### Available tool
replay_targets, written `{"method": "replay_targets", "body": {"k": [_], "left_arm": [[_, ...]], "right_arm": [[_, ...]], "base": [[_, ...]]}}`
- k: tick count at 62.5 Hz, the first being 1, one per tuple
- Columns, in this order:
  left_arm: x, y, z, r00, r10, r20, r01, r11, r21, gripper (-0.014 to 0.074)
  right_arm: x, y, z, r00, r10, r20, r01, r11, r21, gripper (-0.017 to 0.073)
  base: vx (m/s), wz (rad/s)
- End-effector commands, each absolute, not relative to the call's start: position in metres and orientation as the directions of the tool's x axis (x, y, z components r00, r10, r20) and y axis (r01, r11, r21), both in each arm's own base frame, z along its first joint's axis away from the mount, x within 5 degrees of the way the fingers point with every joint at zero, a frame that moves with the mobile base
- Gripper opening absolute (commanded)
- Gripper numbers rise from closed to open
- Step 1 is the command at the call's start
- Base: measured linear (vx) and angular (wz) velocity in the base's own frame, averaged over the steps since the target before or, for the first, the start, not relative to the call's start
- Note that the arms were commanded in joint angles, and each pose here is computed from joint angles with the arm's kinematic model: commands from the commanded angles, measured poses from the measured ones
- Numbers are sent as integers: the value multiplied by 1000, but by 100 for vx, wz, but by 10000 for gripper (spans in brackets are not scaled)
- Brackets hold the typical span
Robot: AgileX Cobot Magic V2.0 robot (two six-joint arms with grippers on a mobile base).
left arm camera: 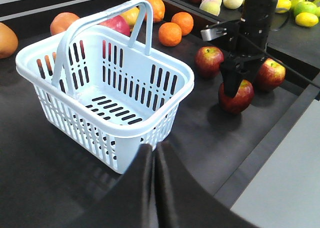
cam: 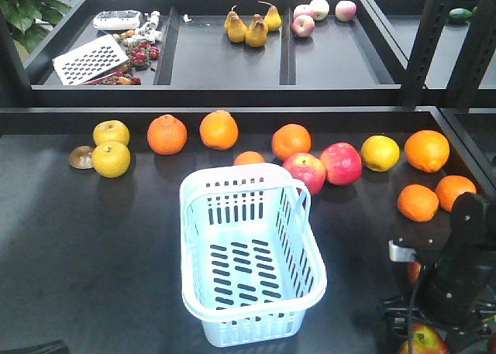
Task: Pick three apples into basket with both arms
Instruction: 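Reach the right gripper down over a red apple near the basket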
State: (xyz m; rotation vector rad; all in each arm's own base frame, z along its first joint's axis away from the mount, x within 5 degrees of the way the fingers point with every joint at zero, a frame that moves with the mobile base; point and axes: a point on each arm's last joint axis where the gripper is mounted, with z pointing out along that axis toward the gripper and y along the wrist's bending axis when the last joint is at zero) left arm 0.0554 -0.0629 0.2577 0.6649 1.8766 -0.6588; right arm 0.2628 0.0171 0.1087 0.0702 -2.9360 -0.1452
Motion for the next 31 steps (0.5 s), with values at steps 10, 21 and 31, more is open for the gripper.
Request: {"method": "replay_targets", "body": {"k": [10, 21, 31], "left_arm": [[59, -63, 270, -329, 91, -940, 681, 713, -169, -6], [59, -63, 270, -329, 91, -940, 681, 713, -169, -6], [59, -63, 270, -329, 91, -940, 681, 713, -169, -6]], "right_arm": [[269, 17, 106, -978, -66, 197, -46, 994, 102, 572], [268, 19, 120, -985, -76, 153, -58, 991, 119, 325], [261, 24, 162, -990, -137, 41, -127, 975, 181, 27]], "base": [[0, 0], [0, 0], [0, 0]]}}
